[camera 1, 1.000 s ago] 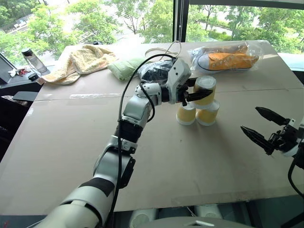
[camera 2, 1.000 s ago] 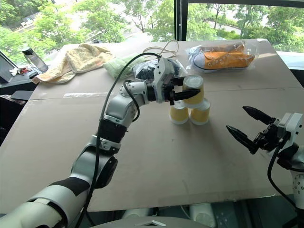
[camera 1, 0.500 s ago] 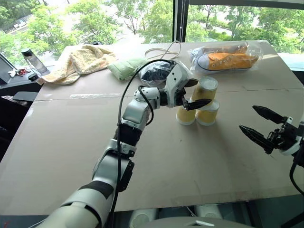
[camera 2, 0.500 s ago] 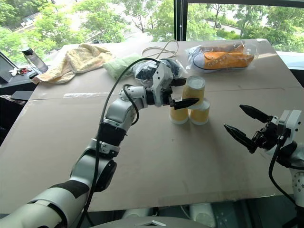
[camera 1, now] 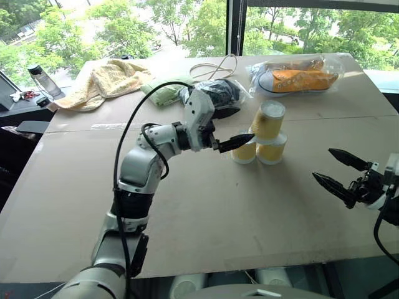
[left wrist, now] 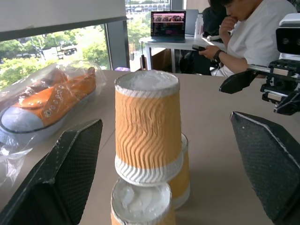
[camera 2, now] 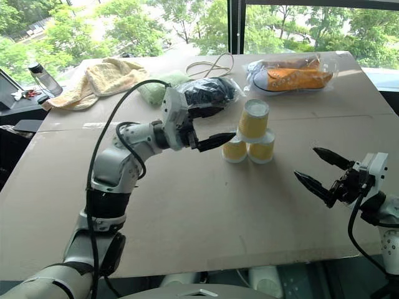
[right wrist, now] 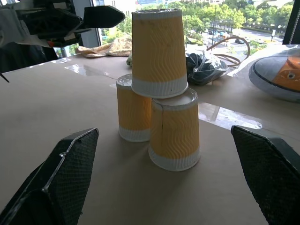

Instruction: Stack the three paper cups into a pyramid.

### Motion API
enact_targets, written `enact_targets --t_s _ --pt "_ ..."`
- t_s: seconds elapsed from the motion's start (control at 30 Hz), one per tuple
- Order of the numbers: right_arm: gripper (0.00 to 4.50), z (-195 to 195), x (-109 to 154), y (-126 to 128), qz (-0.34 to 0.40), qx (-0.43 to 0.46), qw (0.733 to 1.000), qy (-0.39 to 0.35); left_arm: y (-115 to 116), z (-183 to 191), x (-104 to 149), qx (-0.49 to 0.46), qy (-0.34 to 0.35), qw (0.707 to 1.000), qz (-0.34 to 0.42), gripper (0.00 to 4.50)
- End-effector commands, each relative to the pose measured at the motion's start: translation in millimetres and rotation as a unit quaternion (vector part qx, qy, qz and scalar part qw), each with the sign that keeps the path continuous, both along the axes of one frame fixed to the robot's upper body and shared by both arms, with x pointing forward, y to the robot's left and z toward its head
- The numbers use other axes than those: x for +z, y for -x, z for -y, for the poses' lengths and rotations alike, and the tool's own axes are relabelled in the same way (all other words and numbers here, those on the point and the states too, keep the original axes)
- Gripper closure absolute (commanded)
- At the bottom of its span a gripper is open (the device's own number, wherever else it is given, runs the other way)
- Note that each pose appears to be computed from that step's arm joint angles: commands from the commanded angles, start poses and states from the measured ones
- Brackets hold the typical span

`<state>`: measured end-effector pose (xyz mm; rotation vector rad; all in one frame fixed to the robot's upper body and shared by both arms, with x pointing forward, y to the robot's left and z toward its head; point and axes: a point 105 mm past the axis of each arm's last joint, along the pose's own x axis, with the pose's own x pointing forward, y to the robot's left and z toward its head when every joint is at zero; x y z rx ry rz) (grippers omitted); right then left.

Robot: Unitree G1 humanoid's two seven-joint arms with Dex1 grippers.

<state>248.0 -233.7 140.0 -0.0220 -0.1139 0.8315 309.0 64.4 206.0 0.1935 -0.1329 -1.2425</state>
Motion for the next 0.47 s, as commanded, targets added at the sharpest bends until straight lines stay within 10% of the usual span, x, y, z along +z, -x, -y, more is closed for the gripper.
enact_targets --t_s 0.03,0.47 --pt "0.00 4 -11 -2 0.006 -0.006 1.000 0.016 19 -17 3 0.011 0.000 1.000 0.005 0.02" --pt "0.00 14 -53 -18 -0.025 -0.010 0.996 0.080 54 -92 -123 0.228 -0.065 0.968 -0.082 0.02"
